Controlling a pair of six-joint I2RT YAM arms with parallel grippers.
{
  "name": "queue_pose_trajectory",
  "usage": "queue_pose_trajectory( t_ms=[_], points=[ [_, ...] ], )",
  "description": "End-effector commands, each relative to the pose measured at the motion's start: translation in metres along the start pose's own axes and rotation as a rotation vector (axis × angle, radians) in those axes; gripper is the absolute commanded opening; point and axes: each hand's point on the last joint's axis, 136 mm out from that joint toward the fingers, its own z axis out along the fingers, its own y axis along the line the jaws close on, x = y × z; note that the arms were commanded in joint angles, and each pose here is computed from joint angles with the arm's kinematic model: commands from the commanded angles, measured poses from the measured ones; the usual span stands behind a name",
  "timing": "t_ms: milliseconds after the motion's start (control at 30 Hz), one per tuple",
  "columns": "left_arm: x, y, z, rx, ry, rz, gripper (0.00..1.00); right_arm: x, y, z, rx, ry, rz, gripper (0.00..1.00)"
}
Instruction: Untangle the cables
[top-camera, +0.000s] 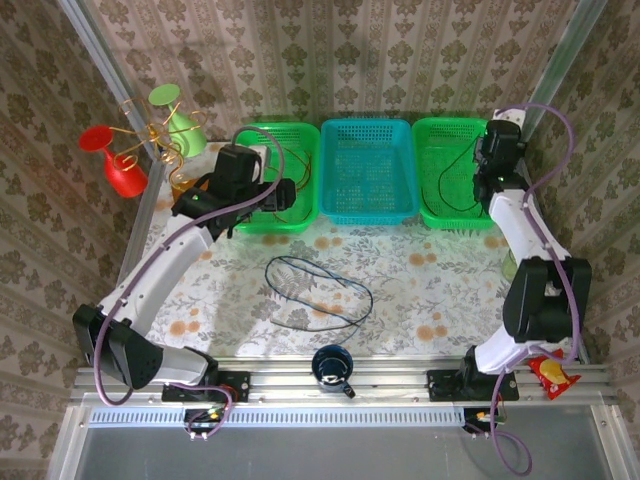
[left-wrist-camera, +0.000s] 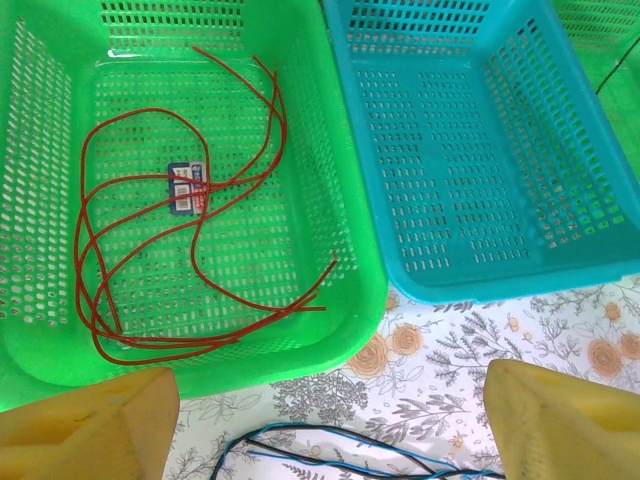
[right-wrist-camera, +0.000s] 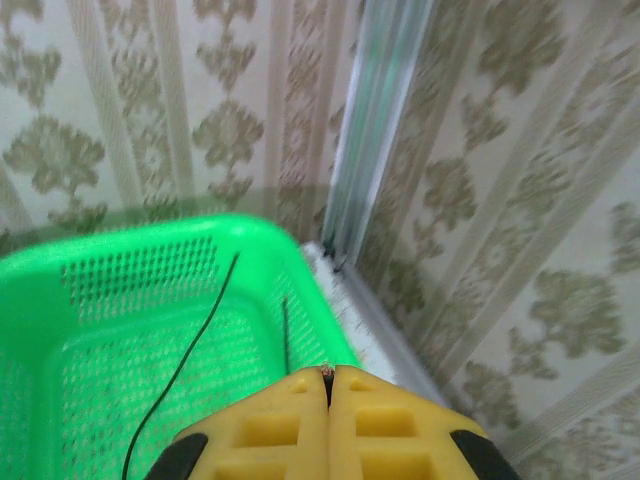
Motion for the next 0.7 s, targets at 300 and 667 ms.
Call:
queue_pose_trajectory(
  t_ms=[300, 667],
  points=[
    [0.008, -0.01, -0.01, 0.001, 0.021, -0.004, 0.81, 0.139, 0.042, 0.066, -0.074, 0.565, -0.098, 0.0],
    [0.014, -0.021, -0.008, 0.011, 0.043, 0.014, 0.81, 0.199, 0.064, 0.078, -0.117, 0.806, -0.127, 0.0]
  ],
)
